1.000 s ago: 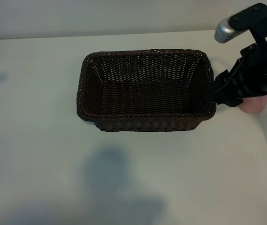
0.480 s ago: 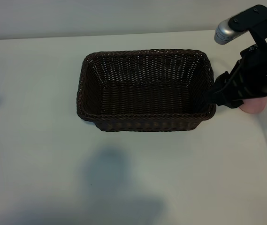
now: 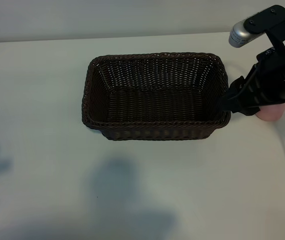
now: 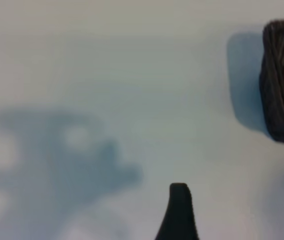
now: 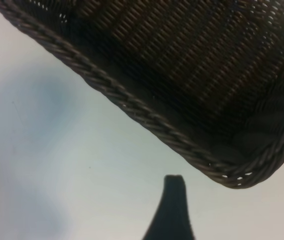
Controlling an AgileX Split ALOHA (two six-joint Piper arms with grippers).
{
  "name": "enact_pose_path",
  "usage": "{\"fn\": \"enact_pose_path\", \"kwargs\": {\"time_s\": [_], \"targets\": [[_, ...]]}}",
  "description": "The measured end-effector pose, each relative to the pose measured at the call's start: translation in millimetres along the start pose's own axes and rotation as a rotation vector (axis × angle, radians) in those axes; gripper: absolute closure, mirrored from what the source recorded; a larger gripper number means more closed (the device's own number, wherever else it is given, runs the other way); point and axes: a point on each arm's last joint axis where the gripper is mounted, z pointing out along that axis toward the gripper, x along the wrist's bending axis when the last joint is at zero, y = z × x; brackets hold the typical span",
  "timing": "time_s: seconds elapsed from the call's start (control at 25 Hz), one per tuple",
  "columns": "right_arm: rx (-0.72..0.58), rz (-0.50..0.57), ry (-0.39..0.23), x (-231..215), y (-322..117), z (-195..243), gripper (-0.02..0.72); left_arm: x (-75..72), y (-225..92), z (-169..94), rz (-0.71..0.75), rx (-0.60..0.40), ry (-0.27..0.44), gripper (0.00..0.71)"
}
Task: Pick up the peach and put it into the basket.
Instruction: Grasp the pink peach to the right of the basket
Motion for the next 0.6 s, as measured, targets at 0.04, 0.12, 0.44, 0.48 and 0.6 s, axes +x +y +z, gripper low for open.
{"fn": "enact_pose_path", "kwargs": {"time_s": [0.04, 0.12, 0.44, 0.48, 0.6], "targets": [[0.001, 0.0, 0.001, 0.0, -0.1, 0.0, 0.109, -0.5, -7.4, 4.2, 0.004, 0.009, -0.012, 0.114], [0.003, 0.0, 0.002, 0.1, -0.2, 0.0, 0.109, -1.4, -20.0, 8.7, 0.014, 0.009, -0.027, 0.114], [0.006, 0.0, 0.003, 0.3, -0.5, 0.0, 0.109, -1.2, -50.9, 17.1, 0.043, -0.065, -0.029, 0.114], [0.006, 0.0, 0.003, 0.3, -0.5, 0.0, 0.109, -1.0, -53.5, 19.5, 0.054, -0.056, -0.033, 0.114], [0.006, 0.0, 0.003, 0.3, -0.5, 0.0, 0.109, -1.4, -61.6, 24.0, 0.089, -0.042, -0.053, 0.114]]}}
